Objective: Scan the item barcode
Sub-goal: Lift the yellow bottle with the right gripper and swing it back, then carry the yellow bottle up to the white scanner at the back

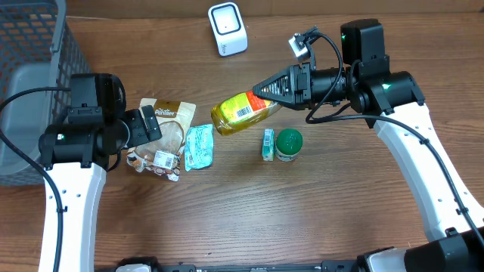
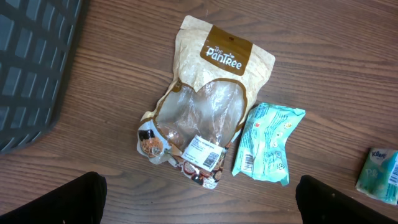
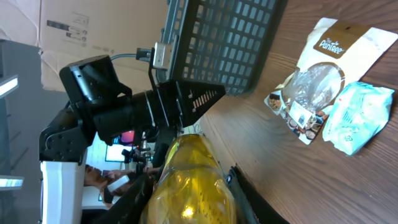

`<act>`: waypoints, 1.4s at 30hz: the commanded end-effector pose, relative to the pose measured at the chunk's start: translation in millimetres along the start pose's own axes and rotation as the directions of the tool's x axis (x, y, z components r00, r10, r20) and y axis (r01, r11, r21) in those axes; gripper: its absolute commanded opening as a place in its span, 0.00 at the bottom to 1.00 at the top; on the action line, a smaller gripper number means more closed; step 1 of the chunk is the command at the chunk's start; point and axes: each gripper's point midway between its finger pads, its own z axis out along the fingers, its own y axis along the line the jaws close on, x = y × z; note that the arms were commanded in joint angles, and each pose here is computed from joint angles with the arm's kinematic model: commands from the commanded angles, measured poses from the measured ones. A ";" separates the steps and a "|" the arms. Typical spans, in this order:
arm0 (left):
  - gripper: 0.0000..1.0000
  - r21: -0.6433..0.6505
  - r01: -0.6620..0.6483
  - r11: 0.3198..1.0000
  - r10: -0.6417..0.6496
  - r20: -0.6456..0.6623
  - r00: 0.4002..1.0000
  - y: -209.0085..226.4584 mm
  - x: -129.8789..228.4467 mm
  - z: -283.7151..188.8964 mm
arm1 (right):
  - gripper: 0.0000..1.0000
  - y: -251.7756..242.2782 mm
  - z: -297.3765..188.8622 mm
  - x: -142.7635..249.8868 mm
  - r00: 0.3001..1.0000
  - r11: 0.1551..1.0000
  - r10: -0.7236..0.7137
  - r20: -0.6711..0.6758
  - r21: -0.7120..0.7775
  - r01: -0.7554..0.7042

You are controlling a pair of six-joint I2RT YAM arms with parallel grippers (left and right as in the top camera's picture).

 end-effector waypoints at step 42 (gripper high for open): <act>0.99 -0.001 -0.015 1.000 0.015 0.009 1.000 -1.7 -2.7 -1.8 | 0.28 -103.2 33.9 8.5 0.975 0.694 -0.219 0.036 0.709 0.130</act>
